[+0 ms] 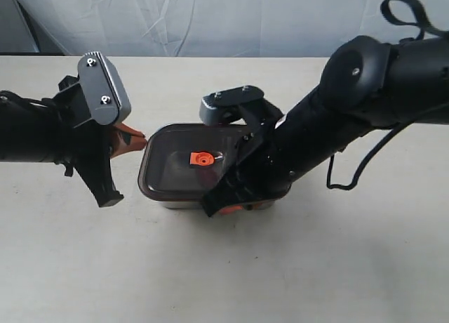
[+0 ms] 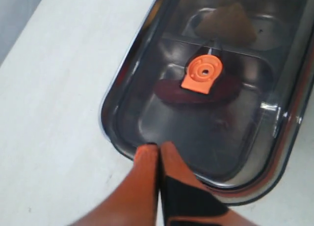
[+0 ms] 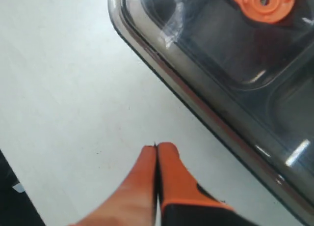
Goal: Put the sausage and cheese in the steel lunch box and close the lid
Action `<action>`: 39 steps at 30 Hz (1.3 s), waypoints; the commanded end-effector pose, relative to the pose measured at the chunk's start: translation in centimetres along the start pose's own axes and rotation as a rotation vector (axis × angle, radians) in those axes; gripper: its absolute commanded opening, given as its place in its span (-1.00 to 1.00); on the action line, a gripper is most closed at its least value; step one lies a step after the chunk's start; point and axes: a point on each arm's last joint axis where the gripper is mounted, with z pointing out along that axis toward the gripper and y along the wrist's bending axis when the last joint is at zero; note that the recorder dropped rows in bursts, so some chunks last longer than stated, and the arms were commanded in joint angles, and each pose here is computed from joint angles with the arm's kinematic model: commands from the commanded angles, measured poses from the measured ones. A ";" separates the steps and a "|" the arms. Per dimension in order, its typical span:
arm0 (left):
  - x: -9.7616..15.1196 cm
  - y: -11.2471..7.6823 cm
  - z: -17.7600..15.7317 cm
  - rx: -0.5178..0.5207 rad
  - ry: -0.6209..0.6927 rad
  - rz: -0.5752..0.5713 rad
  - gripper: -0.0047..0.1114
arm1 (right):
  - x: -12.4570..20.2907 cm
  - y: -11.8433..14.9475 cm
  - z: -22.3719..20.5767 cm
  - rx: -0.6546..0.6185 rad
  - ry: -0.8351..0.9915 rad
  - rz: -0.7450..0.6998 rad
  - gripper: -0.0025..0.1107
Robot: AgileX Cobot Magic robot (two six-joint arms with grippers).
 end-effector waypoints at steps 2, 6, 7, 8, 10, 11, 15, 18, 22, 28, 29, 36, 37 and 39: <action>-1.0 0.3 -1.6 -0.060 -0.045 -0.001 -0.92 | 0.5 -0.3 2.7 0.003 0.058 0.006 -0.96; -1.3 0.4 -2.1 -0.073 -0.060 0.003 -0.92 | 0.5 -0.9 3.7 0.029 0.055 0.017 -0.96; -1.3 0.4 -2.1 -0.073 -0.060 0.000 -0.92 | 0.5 -1.1 4.0 0.037 0.049 0.021 -0.96; -1.4 0.4 -2.1 -0.074 -0.062 0.001 -0.92 | 0.5 -1.2 4.1 0.043 0.045 0.022 -0.96; -1.4 0.4 -2.1 -0.074 -0.062 -0.011 -0.92 | 0.4 -1.4 4.4 0.053 0.037 0.029 -0.96; -1.4 0.4 -2.1 -0.074 -0.062 -0.011 -0.92 | 0.3 -1.4 4.4 0.058 0.030 0.028 -0.96; -1.4 0.4 -2.1 -0.074 -0.062 -0.013 -0.92 | 0.2 -1.7 4.7 0.080 0.011 0.031 -0.96; -1.4 0.4 -2.1 -0.074 -0.062 -0.017 -0.92 | 0.1 -1.8 4.6 0.090 -0.003 0.032 -0.96; -1.4 0.4 -2.1 -0.070 -0.064 -0.017 -0.92 | 0.1 -1.8 4.6 0.089 -0.005 0.035 -0.96; -1.5 0.1 -2.1 -0.046 -0.076 -0.015 -0.92 | 0.1 -1.7 4.7 0.080 0.003 0.042 -0.96; -1.5 0.1 -2.1 -0.042 -0.078 -0.015 -0.92 | 0.2 -1.7 4.7 0.071 0.014 0.042 -0.96; -1.7 -0.3 -2.1 0.009 -0.101 -0.009 -0.92 | 0.7 -0.7 3.8 0.006 0.070 0.037 -0.96; -1.7 -0.4 -2.1 0.015 -0.104 -0.009 -0.92 | 0.6 -0.5 3.5 -0.004 0.071 0.032 -0.96; -1.8 -0.6 -2.1 0.033 -0.110 -0.001 -0.92 | 0.7 -0.1 2.8 -0.019 0.074 0.023 -0.96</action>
